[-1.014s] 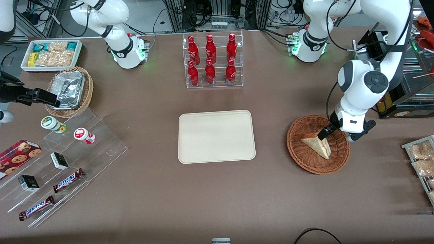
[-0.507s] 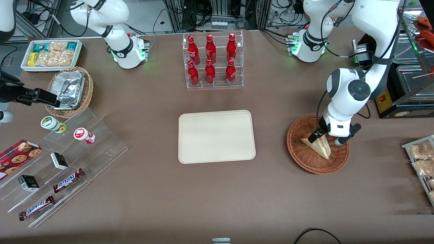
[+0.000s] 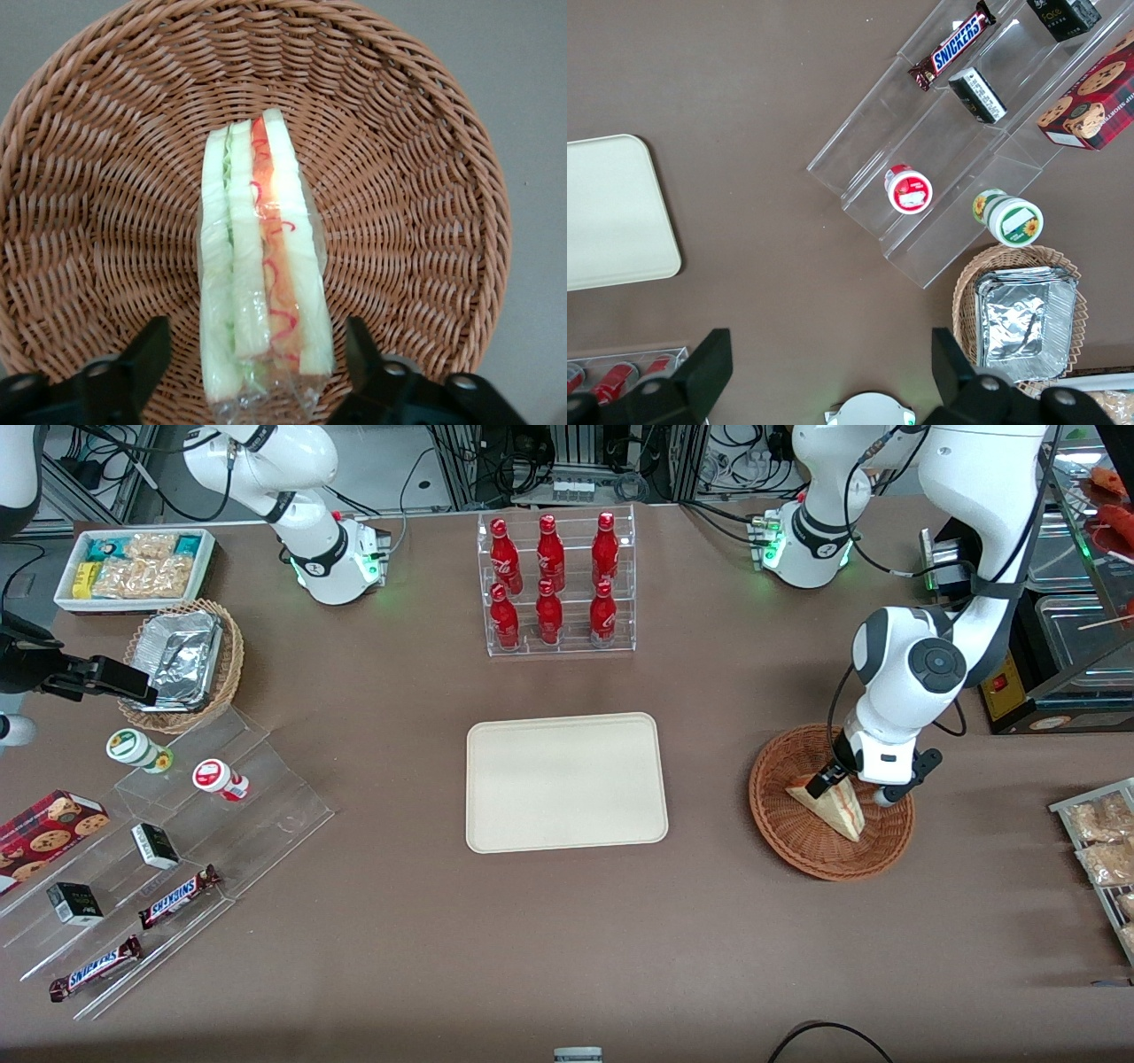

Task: Place sandwich from basket to tray
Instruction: 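Lower the left gripper and close it on the sandwich's wrapped edge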

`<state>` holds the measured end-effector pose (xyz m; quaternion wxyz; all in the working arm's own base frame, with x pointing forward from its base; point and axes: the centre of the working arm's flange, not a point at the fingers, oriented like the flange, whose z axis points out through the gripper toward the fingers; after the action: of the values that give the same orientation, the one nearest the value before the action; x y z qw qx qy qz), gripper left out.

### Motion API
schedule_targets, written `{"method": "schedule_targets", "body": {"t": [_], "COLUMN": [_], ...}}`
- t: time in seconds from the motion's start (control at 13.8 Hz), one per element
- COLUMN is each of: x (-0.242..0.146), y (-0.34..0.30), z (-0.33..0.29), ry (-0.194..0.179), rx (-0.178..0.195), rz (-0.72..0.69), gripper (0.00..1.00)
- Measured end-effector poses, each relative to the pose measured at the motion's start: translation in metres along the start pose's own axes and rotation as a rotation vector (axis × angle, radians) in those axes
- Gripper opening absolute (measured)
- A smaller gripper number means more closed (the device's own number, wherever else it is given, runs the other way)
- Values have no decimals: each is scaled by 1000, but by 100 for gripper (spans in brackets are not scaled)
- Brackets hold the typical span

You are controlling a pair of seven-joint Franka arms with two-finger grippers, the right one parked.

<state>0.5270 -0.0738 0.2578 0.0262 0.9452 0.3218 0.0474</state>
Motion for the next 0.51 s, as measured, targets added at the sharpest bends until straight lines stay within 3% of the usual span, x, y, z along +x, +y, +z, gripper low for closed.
{"method": "schedule_targets", "body": {"t": [0.07,0.29,0.51], "x": [0,1,4], "y": [0,0,2], "z": [2,6,2], "ry": [0,2,10], "rx": [-1,-3,-11], "rz": [-1,-2,-3], "gripper": [84,50,30]}}
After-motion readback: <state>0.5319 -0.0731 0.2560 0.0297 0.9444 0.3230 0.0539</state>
